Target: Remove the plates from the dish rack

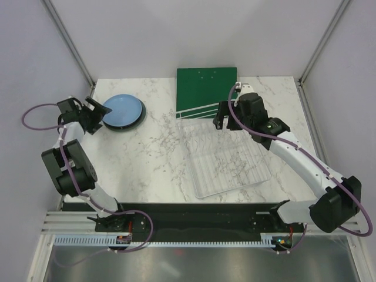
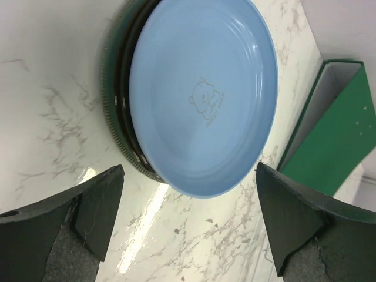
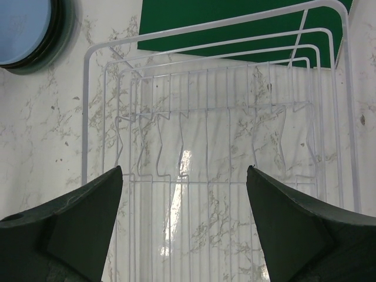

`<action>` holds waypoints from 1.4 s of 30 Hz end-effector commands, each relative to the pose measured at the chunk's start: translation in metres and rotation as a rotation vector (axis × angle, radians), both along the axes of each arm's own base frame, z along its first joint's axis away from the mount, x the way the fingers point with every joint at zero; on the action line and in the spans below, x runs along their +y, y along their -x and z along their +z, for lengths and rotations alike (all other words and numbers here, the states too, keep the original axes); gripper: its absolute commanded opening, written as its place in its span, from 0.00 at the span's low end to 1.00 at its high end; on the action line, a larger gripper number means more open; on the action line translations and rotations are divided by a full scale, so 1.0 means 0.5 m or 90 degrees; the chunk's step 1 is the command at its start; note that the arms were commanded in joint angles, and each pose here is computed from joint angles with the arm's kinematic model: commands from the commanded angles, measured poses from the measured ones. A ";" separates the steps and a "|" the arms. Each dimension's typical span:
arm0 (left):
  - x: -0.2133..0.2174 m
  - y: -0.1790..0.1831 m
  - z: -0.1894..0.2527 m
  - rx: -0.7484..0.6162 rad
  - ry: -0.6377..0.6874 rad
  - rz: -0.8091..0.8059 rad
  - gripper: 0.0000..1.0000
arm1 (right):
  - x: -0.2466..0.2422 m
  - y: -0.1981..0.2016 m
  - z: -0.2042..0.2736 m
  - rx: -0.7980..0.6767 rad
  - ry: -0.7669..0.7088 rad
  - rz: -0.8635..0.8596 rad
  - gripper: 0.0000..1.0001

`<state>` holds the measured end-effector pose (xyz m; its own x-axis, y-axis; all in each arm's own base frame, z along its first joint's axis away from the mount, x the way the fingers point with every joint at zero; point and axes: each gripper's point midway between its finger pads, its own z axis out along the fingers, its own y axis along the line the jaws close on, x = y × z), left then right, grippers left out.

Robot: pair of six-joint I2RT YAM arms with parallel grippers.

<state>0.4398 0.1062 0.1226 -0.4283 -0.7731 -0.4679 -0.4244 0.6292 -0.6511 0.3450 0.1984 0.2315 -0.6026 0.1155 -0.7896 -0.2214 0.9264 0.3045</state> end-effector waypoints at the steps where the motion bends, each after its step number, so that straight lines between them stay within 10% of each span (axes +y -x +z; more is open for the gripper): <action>1: 0.047 0.043 0.086 -0.012 -0.133 0.036 1.00 | -0.009 0.011 0.042 -0.036 -0.026 -0.007 0.93; 11: -0.154 0.173 0.316 -0.231 -0.103 -0.200 1.00 | -0.159 0.036 0.096 -0.099 0.114 -0.155 0.98; 19: -0.293 0.398 0.478 -0.445 -0.239 -0.285 1.00 | -0.296 0.100 0.068 -0.121 0.229 -0.293 0.98; 42: -0.289 0.434 0.424 -0.442 -0.372 -0.309 1.00 | -0.348 0.132 0.041 -0.137 0.265 -0.347 0.98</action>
